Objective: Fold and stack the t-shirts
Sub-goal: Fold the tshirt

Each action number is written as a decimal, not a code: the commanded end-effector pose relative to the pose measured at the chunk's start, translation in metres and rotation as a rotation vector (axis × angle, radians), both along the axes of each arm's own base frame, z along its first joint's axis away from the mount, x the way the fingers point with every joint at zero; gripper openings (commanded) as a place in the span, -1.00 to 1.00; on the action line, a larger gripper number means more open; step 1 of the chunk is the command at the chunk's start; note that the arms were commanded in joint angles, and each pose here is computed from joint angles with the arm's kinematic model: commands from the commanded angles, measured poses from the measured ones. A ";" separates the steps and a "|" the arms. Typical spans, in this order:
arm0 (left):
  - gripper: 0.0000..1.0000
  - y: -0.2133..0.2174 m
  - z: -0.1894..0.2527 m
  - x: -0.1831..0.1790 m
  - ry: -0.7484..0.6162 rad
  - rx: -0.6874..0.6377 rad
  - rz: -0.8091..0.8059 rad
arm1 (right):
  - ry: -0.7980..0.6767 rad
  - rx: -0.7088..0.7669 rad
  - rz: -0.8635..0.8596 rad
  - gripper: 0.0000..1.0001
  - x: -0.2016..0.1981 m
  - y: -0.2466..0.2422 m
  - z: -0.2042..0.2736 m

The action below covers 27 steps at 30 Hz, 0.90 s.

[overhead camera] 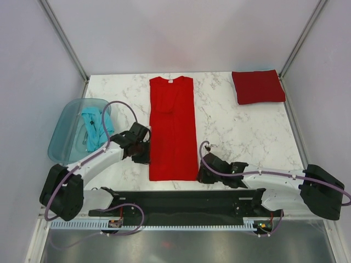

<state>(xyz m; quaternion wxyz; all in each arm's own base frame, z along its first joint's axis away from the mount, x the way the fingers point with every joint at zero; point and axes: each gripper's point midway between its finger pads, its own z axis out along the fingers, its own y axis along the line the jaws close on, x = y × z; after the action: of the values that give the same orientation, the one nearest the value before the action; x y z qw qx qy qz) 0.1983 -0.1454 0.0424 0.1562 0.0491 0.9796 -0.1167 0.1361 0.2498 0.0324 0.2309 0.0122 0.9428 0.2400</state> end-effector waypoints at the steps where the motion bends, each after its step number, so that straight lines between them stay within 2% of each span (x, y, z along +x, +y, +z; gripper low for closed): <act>1: -0.46 -0.008 0.045 0.011 -0.115 -0.064 0.007 | -0.008 -0.023 -0.085 -0.47 -0.001 -0.003 0.003; 3: -0.47 -0.035 0.069 0.007 -0.140 -0.228 -0.065 | -0.024 -0.027 -0.079 -0.41 0.001 0.000 0.012; 6: -0.57 -0.047 0.081 0.007 -0.151 -0.300 -0.069 | -0.042 -0.024 -0.067 -0.37 0.003 0.002 0.022; 10: -0.96 -0.042 0.053 -0.001 -0.059 -0.271 -0.016 | -0.069 -0.008 -0.066 -0.39 0.005 0.001 0.035; 13: -0.95 -0.035 0.025 -0.019 0.033 -0.242 0.036 | -0.097 0.017 -0.070 -0.41 0.008 0.000 0.047; 18: -0.95 -0.025 0.004 -0.036 0.085 -0.210 0.043 | -0.159 0.050 -0.063 -0.40 0.015 0.001 0.071; 20: -0.95 -0.021 -0.003 -0.033 0.121 -0.201 0.210 | -0.173 0.056 -0.051 -0.39 0.016 0.003 0.076; 27: -0.95 -0.002 -0.031 -0.043 0.177 -0.081 0.281 | -0.246 0.099 -0.030 -0.38 0.021 0.001 0.107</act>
<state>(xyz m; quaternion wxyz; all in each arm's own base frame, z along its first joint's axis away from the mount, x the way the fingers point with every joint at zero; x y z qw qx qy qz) 0.1555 -0.1555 0.0210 0.0875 -0.0653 0.9801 -0.1660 0.1472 0.2511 0.1099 0.3123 0.0107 0.9107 0.2701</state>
